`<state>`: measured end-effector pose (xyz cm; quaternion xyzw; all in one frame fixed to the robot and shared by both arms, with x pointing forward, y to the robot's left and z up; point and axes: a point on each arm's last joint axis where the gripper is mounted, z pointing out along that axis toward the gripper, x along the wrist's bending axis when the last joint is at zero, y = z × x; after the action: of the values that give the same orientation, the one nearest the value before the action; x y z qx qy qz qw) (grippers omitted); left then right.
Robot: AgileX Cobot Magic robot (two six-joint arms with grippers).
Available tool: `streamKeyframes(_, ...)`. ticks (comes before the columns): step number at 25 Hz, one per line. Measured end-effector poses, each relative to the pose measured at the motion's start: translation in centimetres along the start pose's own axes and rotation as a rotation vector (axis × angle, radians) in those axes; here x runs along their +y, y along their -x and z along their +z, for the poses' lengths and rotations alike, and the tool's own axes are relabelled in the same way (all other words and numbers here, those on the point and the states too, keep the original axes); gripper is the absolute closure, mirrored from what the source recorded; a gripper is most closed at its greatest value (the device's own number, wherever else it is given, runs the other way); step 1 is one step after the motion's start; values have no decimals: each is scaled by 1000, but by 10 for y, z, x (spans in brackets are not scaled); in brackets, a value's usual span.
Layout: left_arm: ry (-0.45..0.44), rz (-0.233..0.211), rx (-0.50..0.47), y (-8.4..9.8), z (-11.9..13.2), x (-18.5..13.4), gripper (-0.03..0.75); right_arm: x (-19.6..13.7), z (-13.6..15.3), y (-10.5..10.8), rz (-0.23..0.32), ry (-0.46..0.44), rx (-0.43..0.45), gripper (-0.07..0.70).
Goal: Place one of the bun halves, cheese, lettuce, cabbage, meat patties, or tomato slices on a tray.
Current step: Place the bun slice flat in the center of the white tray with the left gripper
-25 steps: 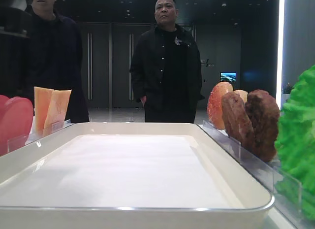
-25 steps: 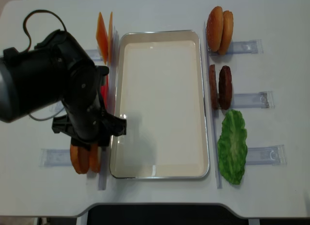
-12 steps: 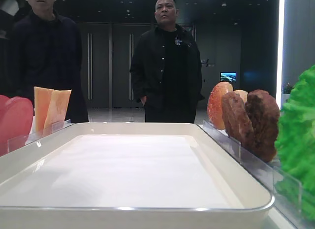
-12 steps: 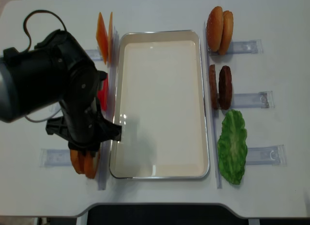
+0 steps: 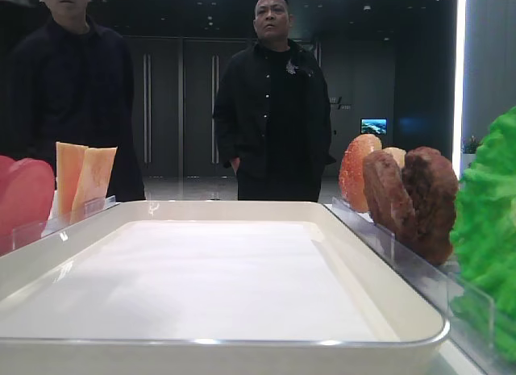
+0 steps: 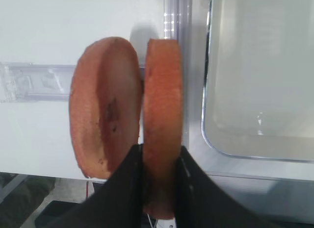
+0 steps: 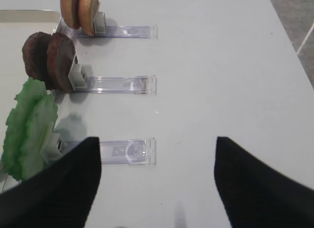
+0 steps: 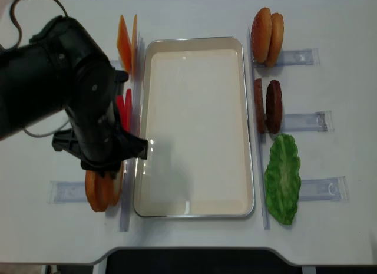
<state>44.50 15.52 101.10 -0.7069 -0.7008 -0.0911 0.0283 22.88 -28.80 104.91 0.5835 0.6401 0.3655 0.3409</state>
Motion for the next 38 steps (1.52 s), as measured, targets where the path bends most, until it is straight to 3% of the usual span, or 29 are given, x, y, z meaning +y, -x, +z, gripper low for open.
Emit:
streamKeyframes(18,40,-39,-187,7,-41,3,595,0,0,0,0,0,0,162)
streamKeyframes(26,140,-37,-431,23,-48,16,595,0,0,0,0,0,0,162)
streamKeyframes(28,149,-39,-507,23,-44,20,595,0,0,0,0,0,0,162)
streamKeyframes(36,149,-41,-644,24,-16,17,596,0,0,0,0,0,0,162)
streamKeyframes(38,151,-22,-679,28,-8,17,596,0,0,0,0,0,0,162)
